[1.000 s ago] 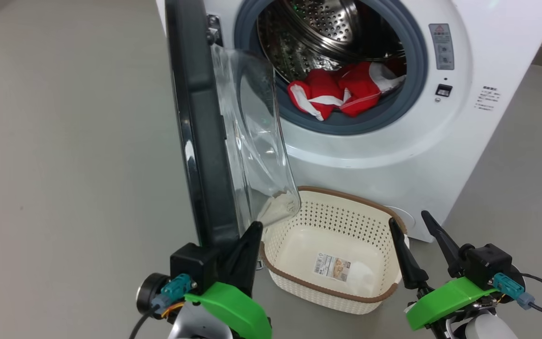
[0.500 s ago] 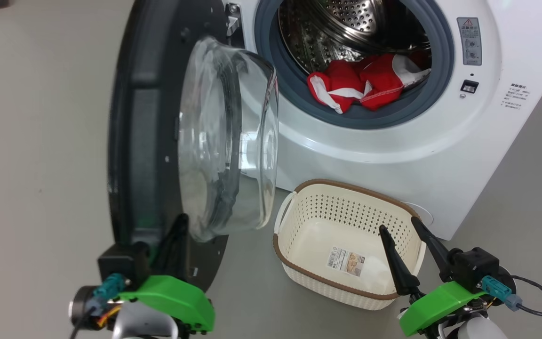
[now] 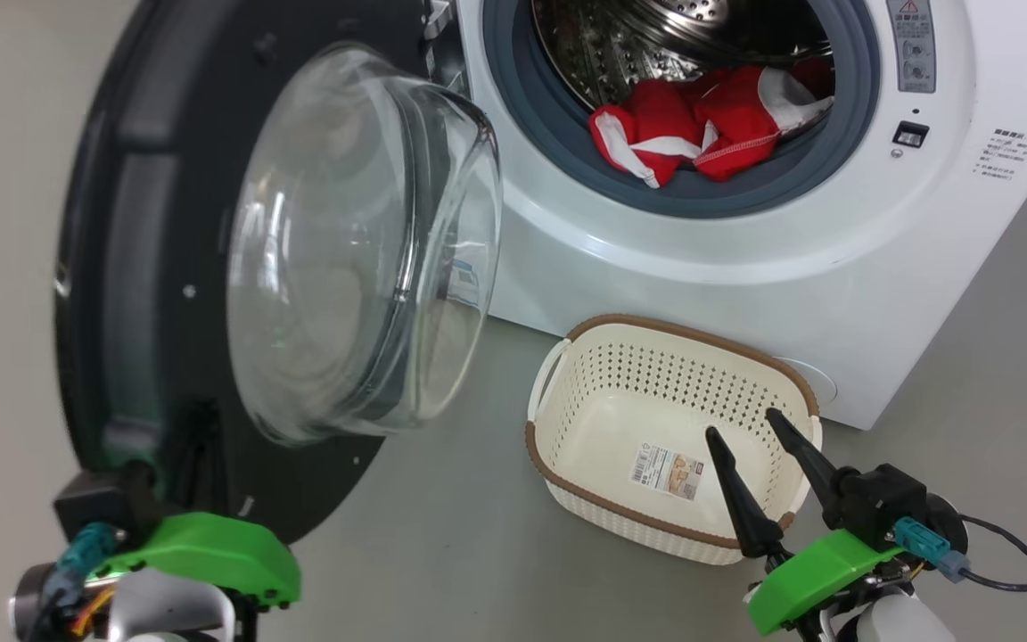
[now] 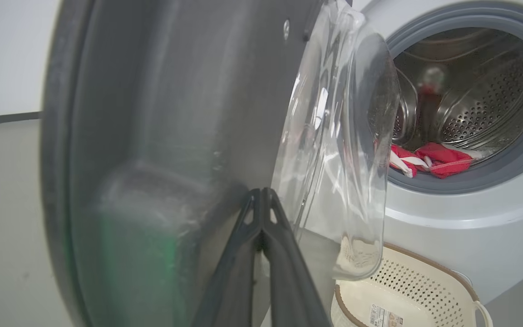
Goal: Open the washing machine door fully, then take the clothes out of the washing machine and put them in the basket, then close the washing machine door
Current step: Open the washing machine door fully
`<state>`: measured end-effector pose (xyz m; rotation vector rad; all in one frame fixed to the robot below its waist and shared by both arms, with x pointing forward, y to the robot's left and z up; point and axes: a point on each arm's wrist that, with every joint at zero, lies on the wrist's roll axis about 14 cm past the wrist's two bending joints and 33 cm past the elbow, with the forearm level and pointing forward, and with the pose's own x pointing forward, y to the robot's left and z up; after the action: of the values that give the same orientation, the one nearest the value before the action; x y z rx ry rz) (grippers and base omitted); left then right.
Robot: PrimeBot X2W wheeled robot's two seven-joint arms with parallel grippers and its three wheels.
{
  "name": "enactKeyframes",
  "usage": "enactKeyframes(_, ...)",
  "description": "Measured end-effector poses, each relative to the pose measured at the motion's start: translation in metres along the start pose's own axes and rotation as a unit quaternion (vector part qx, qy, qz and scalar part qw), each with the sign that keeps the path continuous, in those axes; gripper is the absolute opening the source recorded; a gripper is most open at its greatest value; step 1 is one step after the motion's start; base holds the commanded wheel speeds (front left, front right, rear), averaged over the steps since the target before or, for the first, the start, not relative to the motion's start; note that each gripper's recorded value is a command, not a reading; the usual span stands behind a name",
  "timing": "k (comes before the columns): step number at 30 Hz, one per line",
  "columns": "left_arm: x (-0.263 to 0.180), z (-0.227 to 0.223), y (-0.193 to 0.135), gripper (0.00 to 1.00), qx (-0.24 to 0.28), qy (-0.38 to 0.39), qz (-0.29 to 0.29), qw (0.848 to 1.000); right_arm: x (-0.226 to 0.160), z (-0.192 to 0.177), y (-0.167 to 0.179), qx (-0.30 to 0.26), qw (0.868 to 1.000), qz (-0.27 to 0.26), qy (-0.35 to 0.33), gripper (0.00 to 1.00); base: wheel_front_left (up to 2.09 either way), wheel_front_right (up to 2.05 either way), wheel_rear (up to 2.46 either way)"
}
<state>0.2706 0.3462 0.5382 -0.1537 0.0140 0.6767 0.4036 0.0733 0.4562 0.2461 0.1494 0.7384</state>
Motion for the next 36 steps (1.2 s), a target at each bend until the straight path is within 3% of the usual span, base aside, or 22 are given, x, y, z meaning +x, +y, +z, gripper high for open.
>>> enactKeyframes(14,0.013,-0.013,0.055,0.00,-0.002,-0.001,0.080,0.997,0.005,-0.017,-0.002,-0.006,1.000,0.010,0.022,1.00,0.00,0.00,0.00)
enactKeyframes(36,0.048,0.000,0.084,0.00,0.003,-0.030,0.121,0.992,0.016,-0.032,-0.005,-0.022,0.998,0.038,0.042,1.00,0.00,0.00,0.00)
